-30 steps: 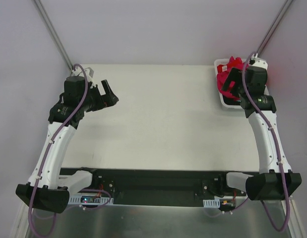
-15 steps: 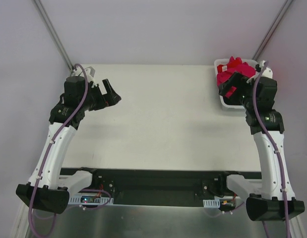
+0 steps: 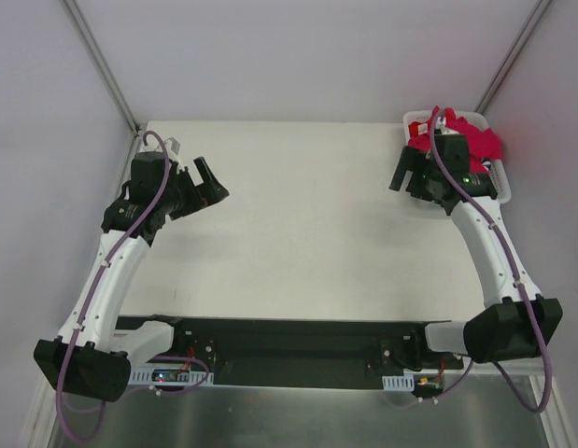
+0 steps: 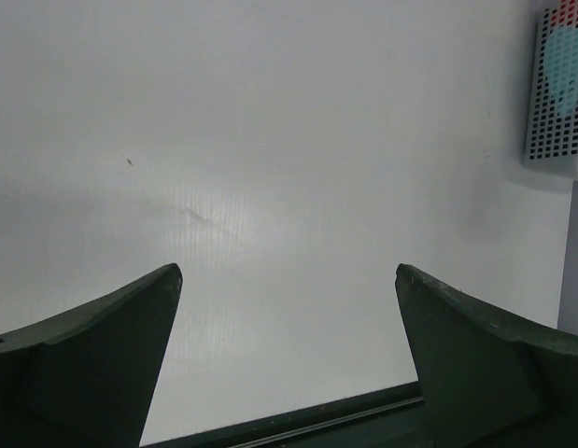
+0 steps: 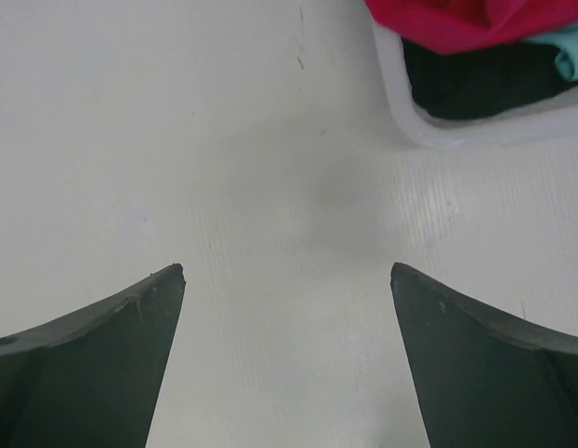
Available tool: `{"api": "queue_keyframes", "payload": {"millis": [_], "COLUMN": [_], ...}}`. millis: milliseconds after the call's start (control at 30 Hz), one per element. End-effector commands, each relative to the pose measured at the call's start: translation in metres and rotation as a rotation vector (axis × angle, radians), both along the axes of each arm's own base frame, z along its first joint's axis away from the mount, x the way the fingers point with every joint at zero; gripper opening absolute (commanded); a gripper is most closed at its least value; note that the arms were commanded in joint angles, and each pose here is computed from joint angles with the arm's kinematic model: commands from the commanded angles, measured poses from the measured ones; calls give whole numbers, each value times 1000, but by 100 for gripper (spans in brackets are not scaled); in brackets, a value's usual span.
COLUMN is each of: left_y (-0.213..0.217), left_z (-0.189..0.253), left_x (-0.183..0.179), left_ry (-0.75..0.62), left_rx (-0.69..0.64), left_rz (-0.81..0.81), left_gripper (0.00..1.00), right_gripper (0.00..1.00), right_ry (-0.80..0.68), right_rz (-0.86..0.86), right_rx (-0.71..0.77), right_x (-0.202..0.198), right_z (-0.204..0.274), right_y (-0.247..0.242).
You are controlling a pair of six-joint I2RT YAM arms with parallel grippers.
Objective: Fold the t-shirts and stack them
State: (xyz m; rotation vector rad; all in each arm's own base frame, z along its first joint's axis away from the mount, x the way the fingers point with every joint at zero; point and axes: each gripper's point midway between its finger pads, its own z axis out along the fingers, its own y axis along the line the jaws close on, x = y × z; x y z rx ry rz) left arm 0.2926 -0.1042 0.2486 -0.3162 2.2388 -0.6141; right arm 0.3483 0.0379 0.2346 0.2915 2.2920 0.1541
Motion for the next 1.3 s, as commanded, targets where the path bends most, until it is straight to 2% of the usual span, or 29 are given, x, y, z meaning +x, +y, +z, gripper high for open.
{"api": "queue_keyframes", "payload": {"millis": [0,33,67,100,167,233,333,500,700,767,833,867,933,1033,1100,1200,1267], "left_y": [9,10,10,11,13,16,15,16,9,7,6,6,8,11,13,12,14], "left_z": [0,-4,-6,-7,-15,-28,-51,-67,-63,-64,-64,-66,-67,-69,-71,-74,-76], "left_x": [-2,-5,-6,-8,-11,-15,-22,-29,-26,-25,-23,-23,-21,-19,-17,-13,-10], "left_ry": [-8,2,6,2,17,43,105,142,121,120,117,120,118,110,111,120,122], "left_rx": [-19,-22,-22,-18,-8,3,-7,-18,-50,-62,-72,-71,-63,-46,-43,-37,-33], "left_rz": [79,85,87,86,90,103,115,134,109,109,109,110,118,135,142,140,152], "left_gripper": [99,99,99,99,99,99,99,99,99,99,99,99,99,99,99,99,99], "right_gripper": [96,96,96,96,96,96,96,96,96,96,96,96,96,96,96,96,96], "right_ry": [112,135,201,178,192,151,108,86,11,-45,-21,-42,9,-5,39,153,176], "right_rz": [-145,-173,-187,-173,-69,30,112,110,81,69,45,46,93,179,164,117,161], "right_rx": [-80,-99,-106,-95,-43,35,51,46,83,74,38,56,90,180,199,139,123], "right_x": [-44,-53,-69,-76,-86,-89,-90,-86,-59,-40,-23,-10,2,9,2,-18,-31], "right_z": [-2,-11,-39,-40,-64,-63,-66,-65,-43,-22,-25,-8,-15,-21,-39,-73,-83], "right_y": [-7,-12,-15,-14,2,23,40,53,76,78,78,82,99,137,146,145,153]}}
